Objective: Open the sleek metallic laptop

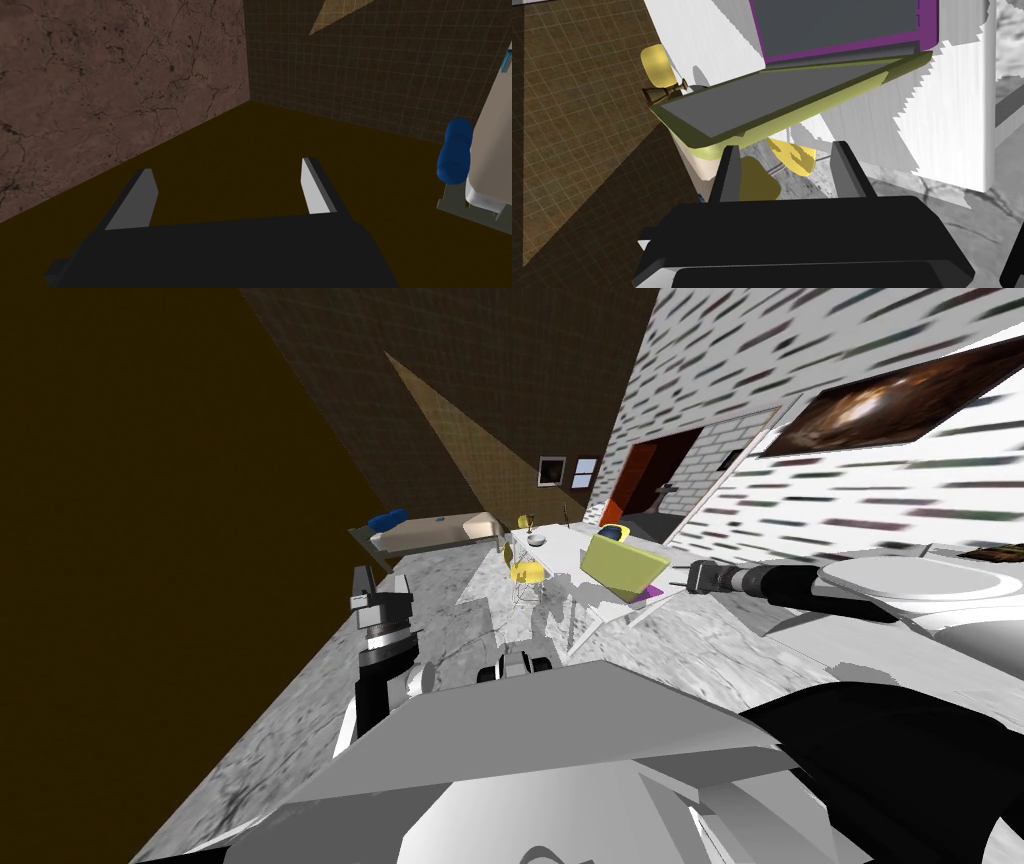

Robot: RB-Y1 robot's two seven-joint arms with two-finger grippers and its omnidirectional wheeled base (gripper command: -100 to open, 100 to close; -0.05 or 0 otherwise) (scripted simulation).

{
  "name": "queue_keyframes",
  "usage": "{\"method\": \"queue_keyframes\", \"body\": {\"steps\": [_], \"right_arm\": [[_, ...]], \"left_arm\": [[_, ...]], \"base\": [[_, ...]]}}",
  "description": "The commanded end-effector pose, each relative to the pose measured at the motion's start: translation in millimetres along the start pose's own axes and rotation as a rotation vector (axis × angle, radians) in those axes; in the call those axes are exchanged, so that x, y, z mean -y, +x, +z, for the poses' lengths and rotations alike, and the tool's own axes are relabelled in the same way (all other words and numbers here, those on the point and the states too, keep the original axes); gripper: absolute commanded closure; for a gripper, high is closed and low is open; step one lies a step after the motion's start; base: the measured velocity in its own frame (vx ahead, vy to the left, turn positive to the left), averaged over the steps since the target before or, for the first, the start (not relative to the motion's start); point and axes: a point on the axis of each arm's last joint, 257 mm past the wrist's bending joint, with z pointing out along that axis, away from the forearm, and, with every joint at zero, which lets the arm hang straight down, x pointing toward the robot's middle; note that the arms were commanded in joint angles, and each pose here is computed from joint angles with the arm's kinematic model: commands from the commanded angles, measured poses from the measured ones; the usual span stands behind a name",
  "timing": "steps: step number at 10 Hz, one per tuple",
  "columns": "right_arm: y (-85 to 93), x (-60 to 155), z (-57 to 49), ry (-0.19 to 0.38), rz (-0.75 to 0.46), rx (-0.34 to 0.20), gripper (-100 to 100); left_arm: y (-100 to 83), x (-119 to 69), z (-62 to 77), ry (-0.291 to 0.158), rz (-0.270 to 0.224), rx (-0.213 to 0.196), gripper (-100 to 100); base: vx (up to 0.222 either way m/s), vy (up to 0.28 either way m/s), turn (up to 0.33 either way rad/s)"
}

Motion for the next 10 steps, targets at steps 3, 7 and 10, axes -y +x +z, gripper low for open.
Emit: {"method": "queue_keyframes", "body": {"steps": [3,7,10], "right_arm": [[-22.8,-8,-2.3,-0.056,0.164,0.090,100],[-41.6,-13,-6.4,-0.106,0.293,0.160,100],[-33.5,-6,-8.6,-0.099,0.254,0.128,-100]], "left_arm": [[-0.1,0.0,0.0,0.000,0.000,0.000,0],[0.0,0.0,0.0,0.000,0.000,0.000,0],[0.0,0.0,0.0,0.000,0.000,0.000,0]], "base": [[0.005,-0.196,0.026],[0.000,-0.145,0.020],[0.006,-0.033,0.003]]}}
